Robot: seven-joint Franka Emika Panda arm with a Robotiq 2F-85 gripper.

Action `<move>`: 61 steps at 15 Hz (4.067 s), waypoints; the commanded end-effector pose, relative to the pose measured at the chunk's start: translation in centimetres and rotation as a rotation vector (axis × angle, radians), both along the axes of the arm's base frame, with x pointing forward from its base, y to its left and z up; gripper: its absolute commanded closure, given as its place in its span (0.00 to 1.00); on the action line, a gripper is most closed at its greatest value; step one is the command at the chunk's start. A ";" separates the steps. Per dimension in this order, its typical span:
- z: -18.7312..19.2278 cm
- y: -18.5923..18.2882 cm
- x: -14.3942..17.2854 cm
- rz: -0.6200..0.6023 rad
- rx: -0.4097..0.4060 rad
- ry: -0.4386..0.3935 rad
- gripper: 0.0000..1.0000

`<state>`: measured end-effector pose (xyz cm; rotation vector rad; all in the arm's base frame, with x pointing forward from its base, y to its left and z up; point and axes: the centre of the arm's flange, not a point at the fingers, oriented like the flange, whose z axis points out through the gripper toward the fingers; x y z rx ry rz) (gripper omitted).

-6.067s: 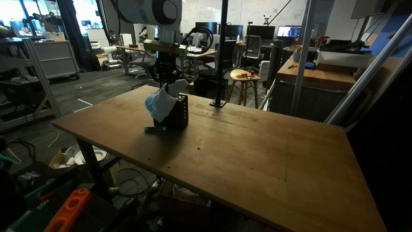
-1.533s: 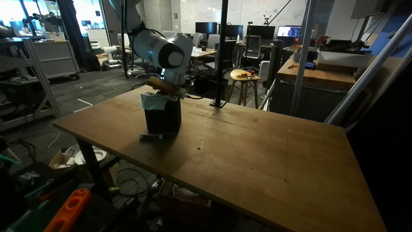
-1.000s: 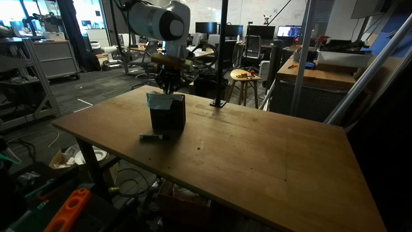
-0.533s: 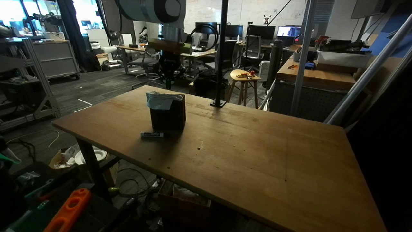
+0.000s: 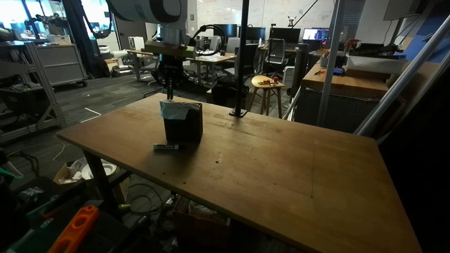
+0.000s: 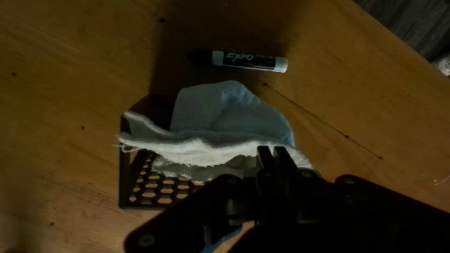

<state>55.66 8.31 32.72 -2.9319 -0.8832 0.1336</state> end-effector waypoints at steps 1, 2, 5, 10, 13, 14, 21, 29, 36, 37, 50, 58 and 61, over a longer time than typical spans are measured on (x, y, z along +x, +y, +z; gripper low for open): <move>2.2 3.5 -2.0 0.097 -0.015 -0.058 0.90; 2.5 4.6 -2.2 0.121 -0.018 -0.066 0.90; 2.6 7.0 -2.8 0.206 -0.039 -0.081 0.90; 1.6 9.0 -3.4 0.328 -0.073 -0.082 0.91; 1.2 10.5 -3.6 0.421 -0.124 -0.088 0.91; 1.2 11.2 -3.6 0.461 -0.150 -0.091 0.90; 0.3 14.4 -4.2 0.650 -0.268 -0.111 0.90; -0.9 12.2 -2.8 0.666 -0.338 -0.098 0.81; -1.2 11.3 -2.1 0.640 -0.330 -0.092 0.55; -1.2 11.3 -2.1 0.639 -0.328 -0.093 0.60; -2.4 10.1 -1.1 0.602 -0.300 -0.098 0.62; -2.9 9.4 -0.8 0.576 -0.284 -0.093 0.84; -2.8 9.1 -0.8 0.569 -0.284 -0.092 0.94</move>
